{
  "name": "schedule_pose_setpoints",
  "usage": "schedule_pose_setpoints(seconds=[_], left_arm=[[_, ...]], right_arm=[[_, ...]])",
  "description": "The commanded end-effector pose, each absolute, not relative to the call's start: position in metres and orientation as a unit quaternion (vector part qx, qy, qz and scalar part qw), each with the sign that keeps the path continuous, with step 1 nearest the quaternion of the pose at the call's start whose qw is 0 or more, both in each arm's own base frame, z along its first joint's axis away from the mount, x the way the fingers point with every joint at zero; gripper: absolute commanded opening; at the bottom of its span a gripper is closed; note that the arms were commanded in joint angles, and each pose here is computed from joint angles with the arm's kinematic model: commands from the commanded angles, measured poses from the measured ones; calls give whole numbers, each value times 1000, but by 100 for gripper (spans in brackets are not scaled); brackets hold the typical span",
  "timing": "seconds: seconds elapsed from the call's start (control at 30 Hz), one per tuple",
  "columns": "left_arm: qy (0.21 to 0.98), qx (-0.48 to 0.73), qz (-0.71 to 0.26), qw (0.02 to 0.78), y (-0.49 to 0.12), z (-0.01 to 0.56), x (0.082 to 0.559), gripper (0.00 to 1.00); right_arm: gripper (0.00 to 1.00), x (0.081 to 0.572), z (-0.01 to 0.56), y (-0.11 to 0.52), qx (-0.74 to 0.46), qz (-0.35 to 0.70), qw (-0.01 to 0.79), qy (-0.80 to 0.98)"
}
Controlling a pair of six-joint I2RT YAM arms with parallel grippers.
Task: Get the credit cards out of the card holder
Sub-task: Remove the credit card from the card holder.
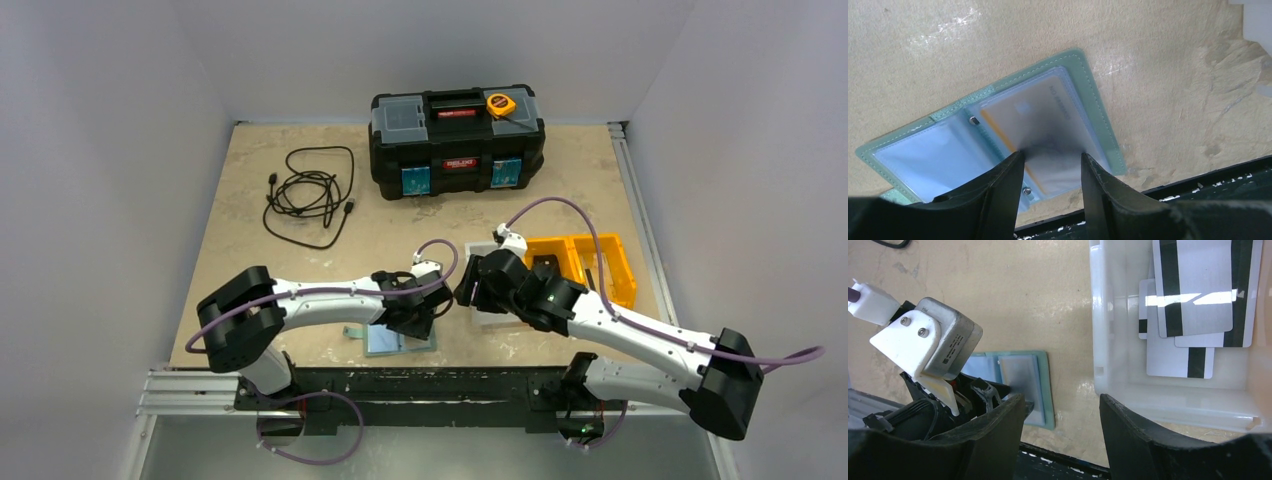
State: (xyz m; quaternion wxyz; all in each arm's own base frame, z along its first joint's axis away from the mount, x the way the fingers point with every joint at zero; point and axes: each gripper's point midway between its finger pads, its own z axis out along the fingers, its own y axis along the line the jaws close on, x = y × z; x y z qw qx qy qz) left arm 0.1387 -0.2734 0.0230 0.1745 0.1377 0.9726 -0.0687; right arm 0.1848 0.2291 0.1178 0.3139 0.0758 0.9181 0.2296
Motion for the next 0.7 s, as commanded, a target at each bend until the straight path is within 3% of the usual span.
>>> schedule_pose_setpoints(seconds=[0.0, 0.17, 0.33, 0.5, 0.67], left_arm=[[971, 134, -67, 188, -278, 13, 143, 44], [976, 124, -21, 180, -261, -2, 141, 32], [977, 115, -27, 178, -259, -4, 139, 12], [974, 106, -61, 191, -265, 14, 140, 3], [966, 84, -120, 212, -267, 35, 144, 0]], right_arm=[[57, 189, 118, 229, 84, 226, 321, 916], [57, 188, 115, 232, 77, 226, 314, 919], [56, 187, 108, 236, 72, 225, 305, 922], [54, 184, 103, 258, 39, 258, 286, 922], [44, 173, 96, 281, 11, 273, 264, 925]])
